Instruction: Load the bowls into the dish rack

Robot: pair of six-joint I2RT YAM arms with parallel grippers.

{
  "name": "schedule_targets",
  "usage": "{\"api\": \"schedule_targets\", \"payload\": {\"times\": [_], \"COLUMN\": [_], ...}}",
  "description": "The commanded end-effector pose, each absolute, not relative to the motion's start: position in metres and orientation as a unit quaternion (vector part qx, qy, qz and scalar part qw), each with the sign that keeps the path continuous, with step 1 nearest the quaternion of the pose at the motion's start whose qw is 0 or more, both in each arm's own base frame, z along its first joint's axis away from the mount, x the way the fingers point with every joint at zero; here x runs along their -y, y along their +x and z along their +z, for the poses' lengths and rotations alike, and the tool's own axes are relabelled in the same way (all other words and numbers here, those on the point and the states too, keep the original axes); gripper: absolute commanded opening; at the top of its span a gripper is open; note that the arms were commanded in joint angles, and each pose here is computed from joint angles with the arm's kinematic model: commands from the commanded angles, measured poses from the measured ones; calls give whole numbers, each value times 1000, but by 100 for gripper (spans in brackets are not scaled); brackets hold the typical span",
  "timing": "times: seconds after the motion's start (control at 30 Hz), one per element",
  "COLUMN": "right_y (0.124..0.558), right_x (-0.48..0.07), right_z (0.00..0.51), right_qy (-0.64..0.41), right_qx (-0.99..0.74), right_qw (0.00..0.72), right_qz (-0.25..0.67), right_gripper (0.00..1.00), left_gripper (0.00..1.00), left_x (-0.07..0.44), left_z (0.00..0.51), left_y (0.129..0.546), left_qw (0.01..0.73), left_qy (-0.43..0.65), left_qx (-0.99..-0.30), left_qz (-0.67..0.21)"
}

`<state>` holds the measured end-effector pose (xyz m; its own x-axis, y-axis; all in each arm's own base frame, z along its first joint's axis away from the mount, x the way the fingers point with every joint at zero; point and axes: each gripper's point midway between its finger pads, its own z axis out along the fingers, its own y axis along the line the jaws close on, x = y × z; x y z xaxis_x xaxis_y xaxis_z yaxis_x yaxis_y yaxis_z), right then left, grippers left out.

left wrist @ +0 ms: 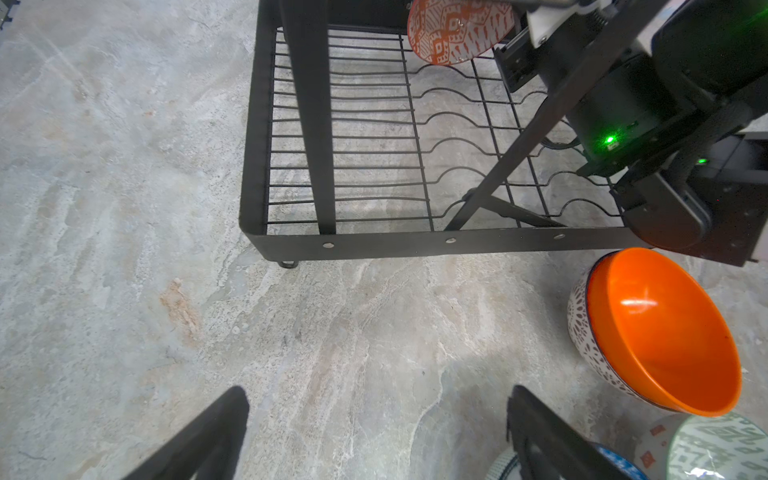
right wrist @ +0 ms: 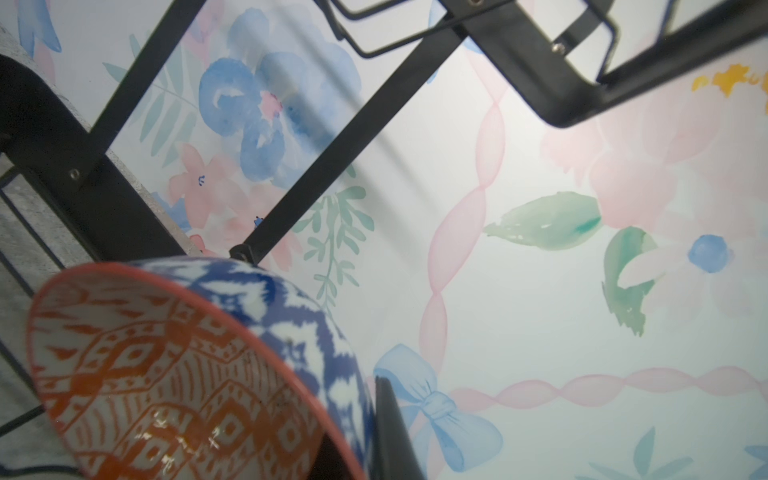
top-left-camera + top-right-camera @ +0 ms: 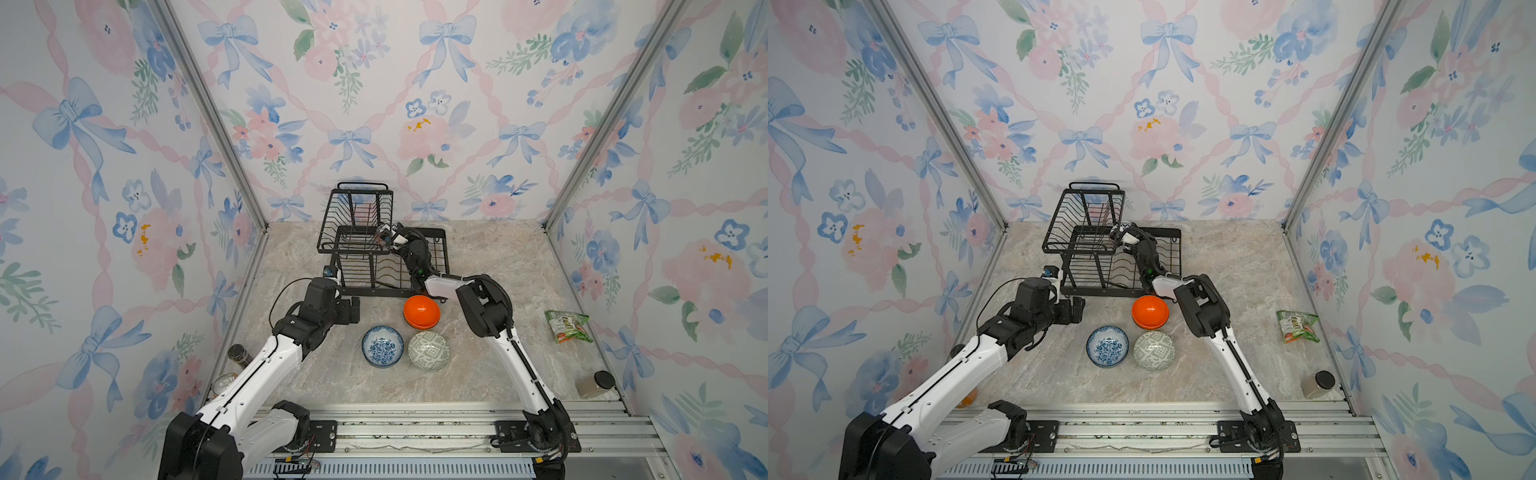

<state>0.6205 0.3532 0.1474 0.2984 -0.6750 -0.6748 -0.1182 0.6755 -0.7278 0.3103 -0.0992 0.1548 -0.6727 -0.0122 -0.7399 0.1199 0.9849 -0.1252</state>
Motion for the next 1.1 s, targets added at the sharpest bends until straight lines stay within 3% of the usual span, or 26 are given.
{"api": "schedule_targets", "payload": {"times": [0.0, 0.57, 1.07], "right_y": [622, 618, 613], "right_x": [-353, -350, -358], "right_z": [124, 130, 90], "right_qy": [-358, -359, -438], "right_qx": [-566, -527, -509], "right_qw": [709, 723, 678], "right_qz": [-223, -266, -299], "right_gripper": [0, 0, 0], "left_gripper": [98, 98, 98], "left_x": [99, 100, 98], "left_z": [153, 150, 147], "left_y": [311, 313, 311], "left_qw": [399, 395, 392], "left_qy": [32, 34, 31], "left_qx": [-912, -915, -916], "left_qz": [-83, -82, -81]}}
